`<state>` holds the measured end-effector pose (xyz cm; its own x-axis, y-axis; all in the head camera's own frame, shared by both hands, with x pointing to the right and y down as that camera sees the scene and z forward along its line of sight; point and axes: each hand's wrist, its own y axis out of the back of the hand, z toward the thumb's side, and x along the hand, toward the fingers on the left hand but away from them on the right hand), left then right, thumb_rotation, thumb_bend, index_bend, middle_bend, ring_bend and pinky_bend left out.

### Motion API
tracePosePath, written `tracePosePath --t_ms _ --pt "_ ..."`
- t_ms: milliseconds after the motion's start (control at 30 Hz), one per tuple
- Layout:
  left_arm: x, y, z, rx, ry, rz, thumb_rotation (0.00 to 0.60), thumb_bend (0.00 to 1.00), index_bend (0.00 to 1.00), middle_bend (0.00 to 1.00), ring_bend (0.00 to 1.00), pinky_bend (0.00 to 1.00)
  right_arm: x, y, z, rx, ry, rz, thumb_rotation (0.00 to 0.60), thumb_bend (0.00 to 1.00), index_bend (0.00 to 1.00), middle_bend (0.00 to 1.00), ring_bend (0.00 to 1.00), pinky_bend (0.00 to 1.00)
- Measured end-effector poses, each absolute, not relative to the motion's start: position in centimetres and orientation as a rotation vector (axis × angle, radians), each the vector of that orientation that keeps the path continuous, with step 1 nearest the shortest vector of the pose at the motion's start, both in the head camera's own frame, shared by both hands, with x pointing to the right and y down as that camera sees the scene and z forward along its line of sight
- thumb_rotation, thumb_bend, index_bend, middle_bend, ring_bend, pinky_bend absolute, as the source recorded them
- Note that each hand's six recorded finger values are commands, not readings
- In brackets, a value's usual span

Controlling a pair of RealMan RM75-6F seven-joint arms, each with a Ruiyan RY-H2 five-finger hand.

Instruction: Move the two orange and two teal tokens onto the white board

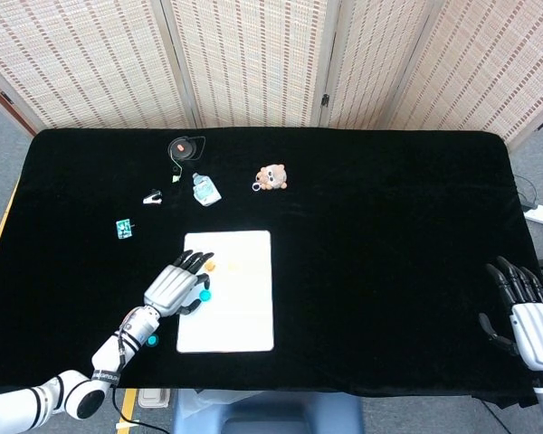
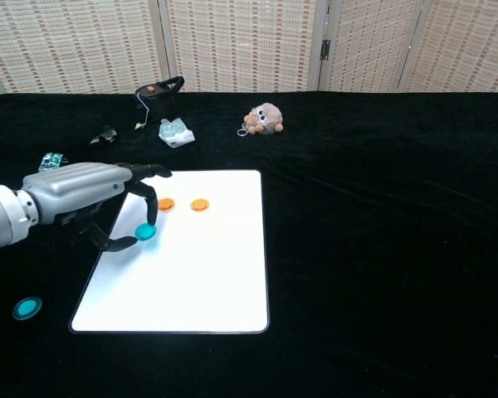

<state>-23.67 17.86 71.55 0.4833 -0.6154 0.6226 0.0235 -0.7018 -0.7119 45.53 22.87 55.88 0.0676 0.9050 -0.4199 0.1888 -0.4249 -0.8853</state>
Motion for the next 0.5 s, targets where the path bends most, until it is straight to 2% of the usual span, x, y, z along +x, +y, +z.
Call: tracePosePath --t_ms 333,500 --pt "-22.4 18.1 71.8 -2.065 0.449 -1.222 0.600 0.43 0.46 0.05 0.00 0.00 45.8 23.0 56.0 -1.696 -1.100 1.417 0.600 0.45 0.03 0.00 0.00 0.00" --pt "-22.2 18.2 71.9 -2.068 0.449 -1.223 0.600 0.43 0.38 0.05 0.00 0.00 45.7 22.9 56.0 -1.698 -1.099 1.415 0.600 0.45 0.03 0.00 0.00 0.00"
